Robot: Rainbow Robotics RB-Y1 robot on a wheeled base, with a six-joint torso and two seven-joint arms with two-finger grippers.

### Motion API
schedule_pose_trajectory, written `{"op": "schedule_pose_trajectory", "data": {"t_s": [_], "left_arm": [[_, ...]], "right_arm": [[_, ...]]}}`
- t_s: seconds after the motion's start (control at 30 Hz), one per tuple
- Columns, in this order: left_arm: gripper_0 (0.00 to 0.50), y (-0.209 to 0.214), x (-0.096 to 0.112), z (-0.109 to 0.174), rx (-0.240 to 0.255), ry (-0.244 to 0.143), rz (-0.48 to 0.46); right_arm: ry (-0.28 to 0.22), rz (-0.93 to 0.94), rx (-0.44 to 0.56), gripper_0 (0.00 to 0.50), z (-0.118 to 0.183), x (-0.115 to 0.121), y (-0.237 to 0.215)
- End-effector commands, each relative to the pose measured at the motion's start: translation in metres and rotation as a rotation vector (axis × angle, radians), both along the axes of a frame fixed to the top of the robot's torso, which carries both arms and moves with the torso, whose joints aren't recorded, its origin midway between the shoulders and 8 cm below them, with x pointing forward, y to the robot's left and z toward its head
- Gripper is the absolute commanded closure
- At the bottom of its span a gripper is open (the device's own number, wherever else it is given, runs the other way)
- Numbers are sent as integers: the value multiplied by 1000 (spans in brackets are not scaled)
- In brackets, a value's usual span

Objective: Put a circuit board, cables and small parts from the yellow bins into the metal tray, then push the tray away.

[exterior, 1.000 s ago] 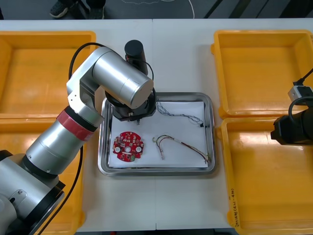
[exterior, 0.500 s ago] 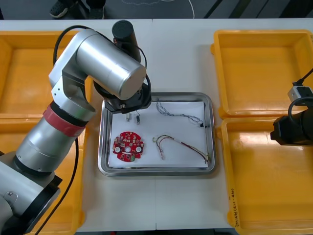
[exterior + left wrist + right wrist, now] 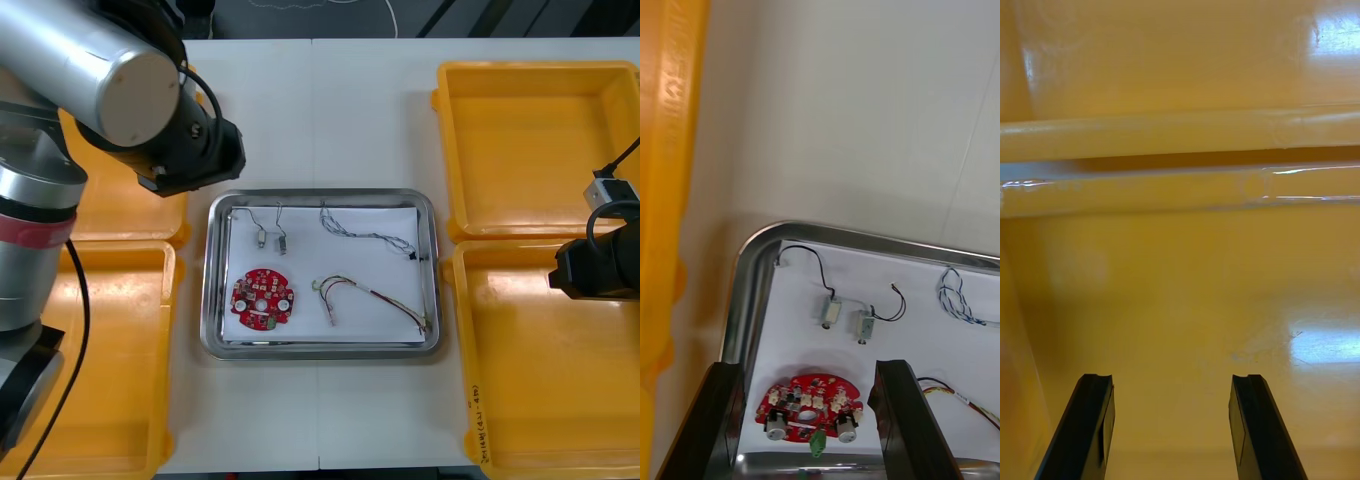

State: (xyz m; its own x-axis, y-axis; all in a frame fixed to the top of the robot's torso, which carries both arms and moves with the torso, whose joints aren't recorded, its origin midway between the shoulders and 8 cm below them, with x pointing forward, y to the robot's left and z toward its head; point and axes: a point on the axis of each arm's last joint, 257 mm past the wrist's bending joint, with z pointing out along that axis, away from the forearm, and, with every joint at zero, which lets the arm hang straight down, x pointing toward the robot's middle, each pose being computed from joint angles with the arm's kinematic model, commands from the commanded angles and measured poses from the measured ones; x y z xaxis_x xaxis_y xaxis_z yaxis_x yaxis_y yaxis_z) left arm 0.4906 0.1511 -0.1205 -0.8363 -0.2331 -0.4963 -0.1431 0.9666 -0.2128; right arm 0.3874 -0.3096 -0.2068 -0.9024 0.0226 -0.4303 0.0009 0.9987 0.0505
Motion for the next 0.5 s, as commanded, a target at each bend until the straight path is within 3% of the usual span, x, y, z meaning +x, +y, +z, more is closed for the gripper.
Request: {"op": "schedule_pose_trajectory", "data": {"t_s": [0.03,0.4,0.5], "left_arm": [[0,44,1,25,77,-47,-42],[0,110,-14,31,118,2,-38],[0,129,-20,31,129,-5,-50]], "right_arm": [[-13,9,15,56,3,-4,8],[1,31,14,55,-1,-7,15],[4,42,13,54,-2,-7,18]]}}
